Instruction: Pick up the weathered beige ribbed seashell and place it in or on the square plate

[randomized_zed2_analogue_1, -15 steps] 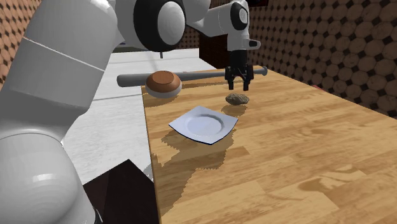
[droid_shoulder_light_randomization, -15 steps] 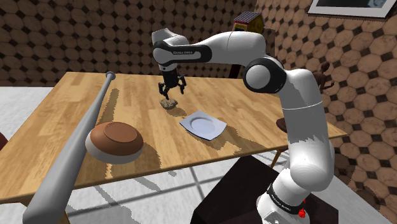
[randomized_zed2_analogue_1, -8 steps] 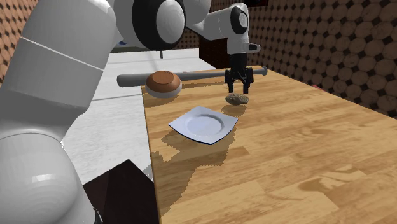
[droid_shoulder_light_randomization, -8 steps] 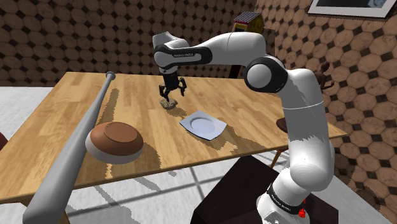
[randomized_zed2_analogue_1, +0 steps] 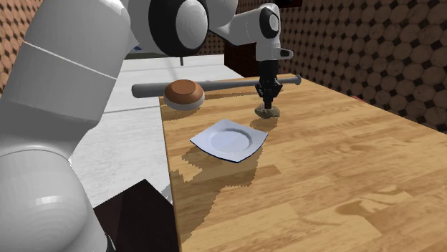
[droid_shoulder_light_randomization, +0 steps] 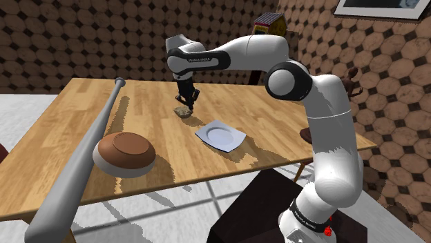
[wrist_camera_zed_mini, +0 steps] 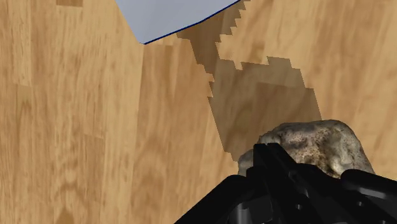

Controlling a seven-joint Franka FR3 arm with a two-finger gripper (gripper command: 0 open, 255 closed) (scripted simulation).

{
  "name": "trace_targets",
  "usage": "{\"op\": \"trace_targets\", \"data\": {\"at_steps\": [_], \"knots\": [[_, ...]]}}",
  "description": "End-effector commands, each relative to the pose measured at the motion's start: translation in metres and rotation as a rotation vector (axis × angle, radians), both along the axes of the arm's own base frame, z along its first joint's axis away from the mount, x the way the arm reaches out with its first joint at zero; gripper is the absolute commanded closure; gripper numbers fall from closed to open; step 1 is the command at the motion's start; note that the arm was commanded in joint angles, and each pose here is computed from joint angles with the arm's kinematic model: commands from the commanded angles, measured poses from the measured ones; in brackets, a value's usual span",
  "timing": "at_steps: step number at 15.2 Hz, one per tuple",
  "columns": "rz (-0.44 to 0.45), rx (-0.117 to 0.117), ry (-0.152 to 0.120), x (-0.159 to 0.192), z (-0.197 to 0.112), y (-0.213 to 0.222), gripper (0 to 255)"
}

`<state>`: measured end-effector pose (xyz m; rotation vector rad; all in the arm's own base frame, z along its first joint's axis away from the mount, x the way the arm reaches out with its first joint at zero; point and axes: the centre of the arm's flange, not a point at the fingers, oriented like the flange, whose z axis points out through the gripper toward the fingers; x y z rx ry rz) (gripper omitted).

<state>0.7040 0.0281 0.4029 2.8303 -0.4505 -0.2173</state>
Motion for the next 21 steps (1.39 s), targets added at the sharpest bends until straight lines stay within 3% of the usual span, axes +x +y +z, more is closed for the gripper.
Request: {"op": "trace_targets", "data": {"at_steps": [1, 4, 5, 8, 9, 16, 21], "knots": [[0.0, 0.0, 0.0, 0.0, 0.0, 0.0, 255], [0.0, 0.0, 0.0, 0.0, 0.0, 0.0, 255], [0.0, 0.0, 0.0, 0.0, 0.0, 0.0, 0], [-0.103, -0.071, -0.188, -0.029, -0.008, 0.047, 0], [-0.115, -0.079, -0.209, -0.031, -0.009, 0.053, 0], [-0.115, -0.079, -0.209, -0.032, -0.048, 0.041, 0], [-0.115, -0.079, -0.209, -0.032, -0.048, 0.041, 0]]}}
